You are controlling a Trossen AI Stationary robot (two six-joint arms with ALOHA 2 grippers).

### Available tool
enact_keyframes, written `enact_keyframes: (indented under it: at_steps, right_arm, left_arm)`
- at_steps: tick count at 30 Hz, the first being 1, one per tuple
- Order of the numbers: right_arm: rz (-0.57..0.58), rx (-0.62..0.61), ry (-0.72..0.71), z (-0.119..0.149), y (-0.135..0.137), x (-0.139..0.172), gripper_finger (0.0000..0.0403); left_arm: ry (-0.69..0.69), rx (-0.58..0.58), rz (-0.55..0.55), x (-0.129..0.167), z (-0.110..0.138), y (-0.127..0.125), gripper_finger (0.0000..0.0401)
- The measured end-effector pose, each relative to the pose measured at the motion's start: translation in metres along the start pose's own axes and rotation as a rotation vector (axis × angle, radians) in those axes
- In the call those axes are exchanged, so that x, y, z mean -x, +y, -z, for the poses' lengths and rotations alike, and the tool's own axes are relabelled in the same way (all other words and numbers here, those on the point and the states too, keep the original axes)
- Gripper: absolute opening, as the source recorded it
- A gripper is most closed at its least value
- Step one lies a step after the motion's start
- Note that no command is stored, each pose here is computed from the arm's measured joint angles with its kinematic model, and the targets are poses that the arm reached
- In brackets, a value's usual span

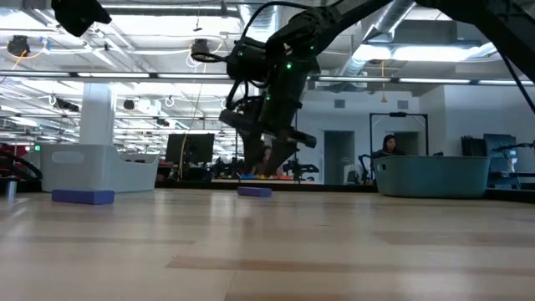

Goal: Sort & place blocks by color
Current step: Put the blue block into the transparent bin

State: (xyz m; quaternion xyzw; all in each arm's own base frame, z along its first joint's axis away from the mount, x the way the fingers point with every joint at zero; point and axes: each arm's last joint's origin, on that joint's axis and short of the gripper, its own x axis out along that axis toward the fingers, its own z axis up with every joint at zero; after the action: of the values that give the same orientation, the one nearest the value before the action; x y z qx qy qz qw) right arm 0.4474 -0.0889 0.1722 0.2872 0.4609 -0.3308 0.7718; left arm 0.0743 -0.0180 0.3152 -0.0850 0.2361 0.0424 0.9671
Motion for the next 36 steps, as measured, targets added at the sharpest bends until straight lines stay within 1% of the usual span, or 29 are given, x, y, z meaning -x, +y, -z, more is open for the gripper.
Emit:
enact_keyframes:
  at_steps: [4, 6, 13, 16, 20, 22, 24, 28, 33, 36]
  right_arm:
    - [0.000, -0.007, 0.001, -0.002, -0.002, -0.003, 0.0223]
    - [0.004, -0.009, 0.028, -0.002, -0.005, -0.008, 0.0223]
    - [-0.033, -0.057, 0.062, -0.007, -0.012, -0.017, 0.0223]
    - [-0.036, -0.071, 0.079, -0.008, -0.016, -0.024, 0.0223]
    - [-0.036, -0.083, 0.078, -0.011, -0.019, -0.027, 0.0223]
    - [-0.021, -0.084, 0.111, -0.009, -0.024, -0.031, 0.0223]
    - [-0.032, -0.090, 0.127, -0.010, -0.025, -0.030, 0.0219]
    - [-0.037, -0.089, 0.145, -0.009, -0.025, -0.030, 0.0196]
    - [-0.040, -0.080, 0.154, -0.008, -0.025, -0.030, 0.0146]
    - [-0.046, -0.074, 0.169, -0.008, -0.025, -0.029, 0.0115]
  left_arm:
    - [0.004, -0.004, -0.008, -0.001, -0.001, 0.002, 0.0208]
    - [0.010, -0.008, 0.000, -0.001, -0.001, 0.003, 0.0208]
    - [0.024, -0.019, -0.014, -0.005, -0.003, 0.006, 0.0208]
    - [0.040, -0.028, -0.024, -0.011, -0.005, 0.006, 0.0208]
    - [0.098, -0.051, -0.041, -0.023, -0.007, 0.008, 0.0208]
    - [0.132, -0.061, -0.048, -0.030, -0.008, 0.009, 0.0208]
    - [0.162, -0.070, -0.057, -0.037, -0.009, 0.011, 0.0208]
    - [0.157, -0.075, -0.075, -0.052, -0.017, 0.017, 0.0208]
    - [0.085, -0.067, -0.034, -0.066, -0.030, 0.024, 0.0208]
    - [0.076, -0.058, -0.023, -0.074, -0.034, 0.030, 0.0208]
